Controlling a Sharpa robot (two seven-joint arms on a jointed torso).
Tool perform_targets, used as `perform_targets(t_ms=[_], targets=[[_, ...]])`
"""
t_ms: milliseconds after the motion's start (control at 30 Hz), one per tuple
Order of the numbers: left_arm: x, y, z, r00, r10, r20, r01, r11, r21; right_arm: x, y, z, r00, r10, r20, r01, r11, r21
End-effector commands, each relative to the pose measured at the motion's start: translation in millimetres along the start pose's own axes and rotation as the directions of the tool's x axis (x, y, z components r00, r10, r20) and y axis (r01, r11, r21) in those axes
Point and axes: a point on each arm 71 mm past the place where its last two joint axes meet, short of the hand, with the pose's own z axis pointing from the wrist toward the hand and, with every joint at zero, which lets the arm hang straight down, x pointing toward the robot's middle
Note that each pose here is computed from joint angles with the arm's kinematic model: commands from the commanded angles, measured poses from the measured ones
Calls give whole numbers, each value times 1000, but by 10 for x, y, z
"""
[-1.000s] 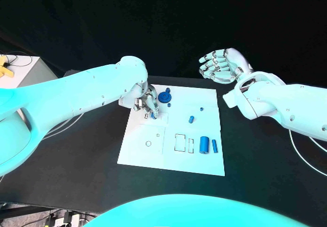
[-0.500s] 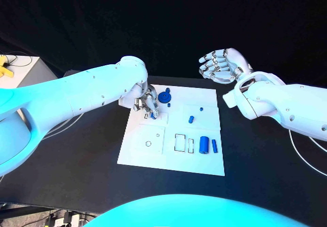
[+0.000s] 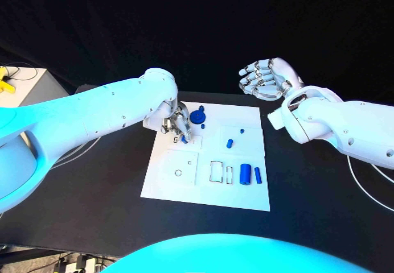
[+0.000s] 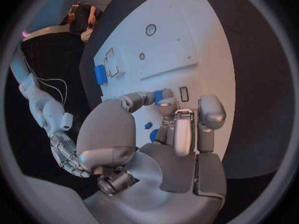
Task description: Assemble the parts on the task board
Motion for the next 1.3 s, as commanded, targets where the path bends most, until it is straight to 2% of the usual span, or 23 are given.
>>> perform_targets(t_ms=[33,567,1300], targets=[[35,9,41,1000,8,11,-8,1000,-16,11,14,-1,1000,1,-12,-1,1000,-16],[40,4,29,1000,10,24,-10,1000,-12,13,14,2,1000,1,-13,-1,1000,-17],[49,53,0,999,15,44,-14,1000,-17,5,1,-2,1000,1,-17,-1,1000,-13]])
